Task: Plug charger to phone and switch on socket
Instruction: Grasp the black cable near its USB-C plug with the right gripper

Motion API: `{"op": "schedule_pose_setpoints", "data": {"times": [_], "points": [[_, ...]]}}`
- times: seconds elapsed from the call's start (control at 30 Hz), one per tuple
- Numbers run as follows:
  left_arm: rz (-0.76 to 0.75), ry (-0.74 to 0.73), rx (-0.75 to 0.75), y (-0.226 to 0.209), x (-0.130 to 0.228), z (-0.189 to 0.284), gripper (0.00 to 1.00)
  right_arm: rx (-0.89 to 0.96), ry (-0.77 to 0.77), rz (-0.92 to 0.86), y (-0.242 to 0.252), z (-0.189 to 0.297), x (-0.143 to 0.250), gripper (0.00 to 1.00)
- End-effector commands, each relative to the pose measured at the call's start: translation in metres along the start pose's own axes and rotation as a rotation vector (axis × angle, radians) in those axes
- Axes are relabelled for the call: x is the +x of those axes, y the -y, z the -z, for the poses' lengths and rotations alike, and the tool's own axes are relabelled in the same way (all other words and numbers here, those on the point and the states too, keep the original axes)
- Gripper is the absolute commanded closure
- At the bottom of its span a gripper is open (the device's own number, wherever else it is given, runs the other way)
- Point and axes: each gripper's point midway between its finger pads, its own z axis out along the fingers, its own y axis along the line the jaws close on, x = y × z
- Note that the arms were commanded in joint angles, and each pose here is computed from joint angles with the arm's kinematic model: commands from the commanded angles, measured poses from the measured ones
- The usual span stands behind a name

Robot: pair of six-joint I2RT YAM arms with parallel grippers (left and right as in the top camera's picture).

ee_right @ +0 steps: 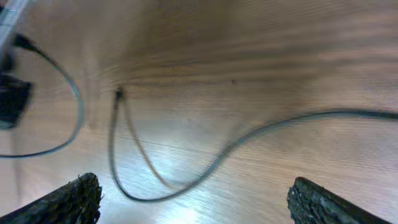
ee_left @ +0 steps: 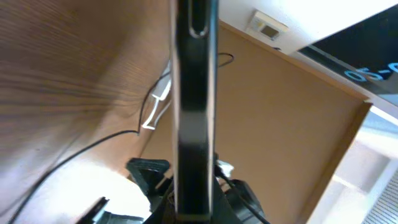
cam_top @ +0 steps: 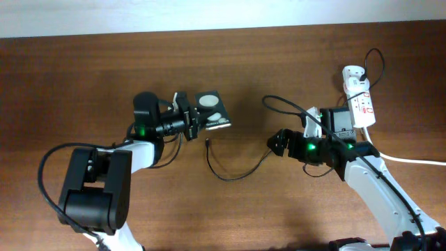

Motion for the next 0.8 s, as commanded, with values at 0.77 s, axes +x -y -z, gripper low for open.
{"op": "schedule_pose_setpoints", "data": {"times": [0.77], "points": [[-0.272,0.245,0.095,0.019,-0.082,0.128,1.0,0.271,-0.107,0.589,-0.124,-0.164,0.066,0.3]]}}
